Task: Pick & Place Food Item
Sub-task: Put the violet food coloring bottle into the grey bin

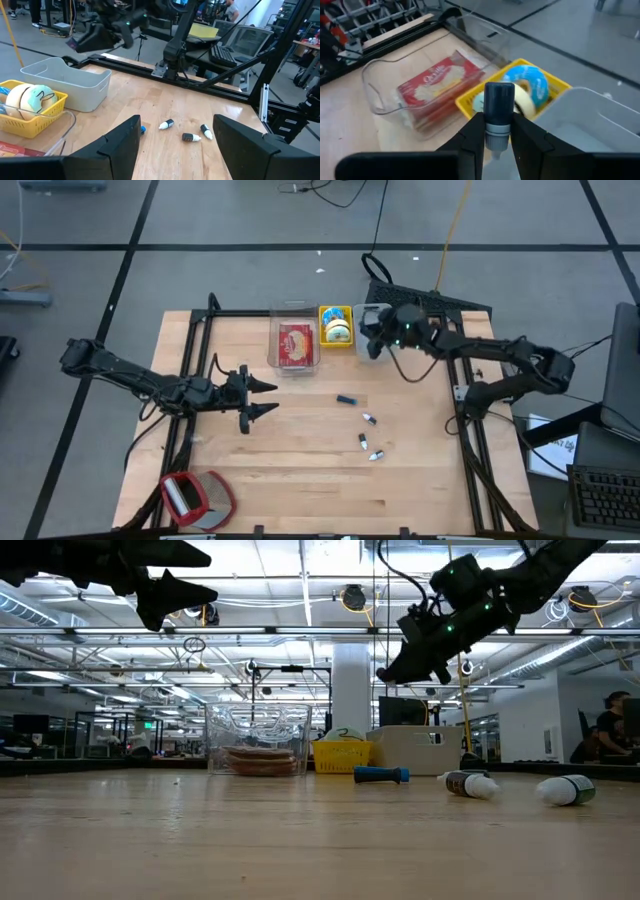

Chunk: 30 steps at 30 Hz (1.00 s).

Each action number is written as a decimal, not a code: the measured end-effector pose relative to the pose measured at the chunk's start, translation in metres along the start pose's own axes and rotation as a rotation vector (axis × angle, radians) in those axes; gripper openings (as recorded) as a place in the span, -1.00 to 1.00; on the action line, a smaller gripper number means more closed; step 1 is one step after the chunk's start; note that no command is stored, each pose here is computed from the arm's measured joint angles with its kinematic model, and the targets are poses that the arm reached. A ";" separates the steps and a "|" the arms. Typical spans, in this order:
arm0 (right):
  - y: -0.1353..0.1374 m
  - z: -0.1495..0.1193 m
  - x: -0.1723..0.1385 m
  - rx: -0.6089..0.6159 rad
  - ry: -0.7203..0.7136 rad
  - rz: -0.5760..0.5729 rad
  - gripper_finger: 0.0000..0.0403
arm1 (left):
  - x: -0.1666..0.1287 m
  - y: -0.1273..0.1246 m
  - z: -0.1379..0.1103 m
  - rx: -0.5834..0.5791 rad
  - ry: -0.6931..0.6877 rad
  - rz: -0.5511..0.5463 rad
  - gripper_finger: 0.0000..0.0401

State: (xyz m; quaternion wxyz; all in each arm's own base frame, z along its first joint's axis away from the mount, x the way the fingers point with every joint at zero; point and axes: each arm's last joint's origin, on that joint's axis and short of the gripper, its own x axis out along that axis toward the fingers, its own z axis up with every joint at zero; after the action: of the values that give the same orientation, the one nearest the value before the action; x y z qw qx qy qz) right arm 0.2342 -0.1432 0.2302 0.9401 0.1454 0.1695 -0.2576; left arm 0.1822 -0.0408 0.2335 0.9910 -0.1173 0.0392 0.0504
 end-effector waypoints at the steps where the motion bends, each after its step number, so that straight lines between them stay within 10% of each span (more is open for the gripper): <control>1: -0.005 0.001 0.000 0.014 0.007 0.000 -0.67 | 0.000 0.000 0.000 0.000 0.000 0.000 0.26; 13: -0.030 0.045 0.020 -0.061 0.273 -0.133 -0.66 | 0.000 0.000 0.000 0.000 0.000 0.000 0.26; 30: -0.056 -0.007 0.077 -0.048 0.520 -0.219 -0.66 | 0.000 0.000 0.000 0.000 0.000 0.000 0.26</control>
State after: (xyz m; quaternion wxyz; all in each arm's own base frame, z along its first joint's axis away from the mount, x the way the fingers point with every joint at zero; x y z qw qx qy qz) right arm 0.2653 -0.2206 0.1831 0.8348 0.1651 0.4256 -0.3078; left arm 0.1822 -0.0408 0.2335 0.9910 -0.1173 0.0392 0.0505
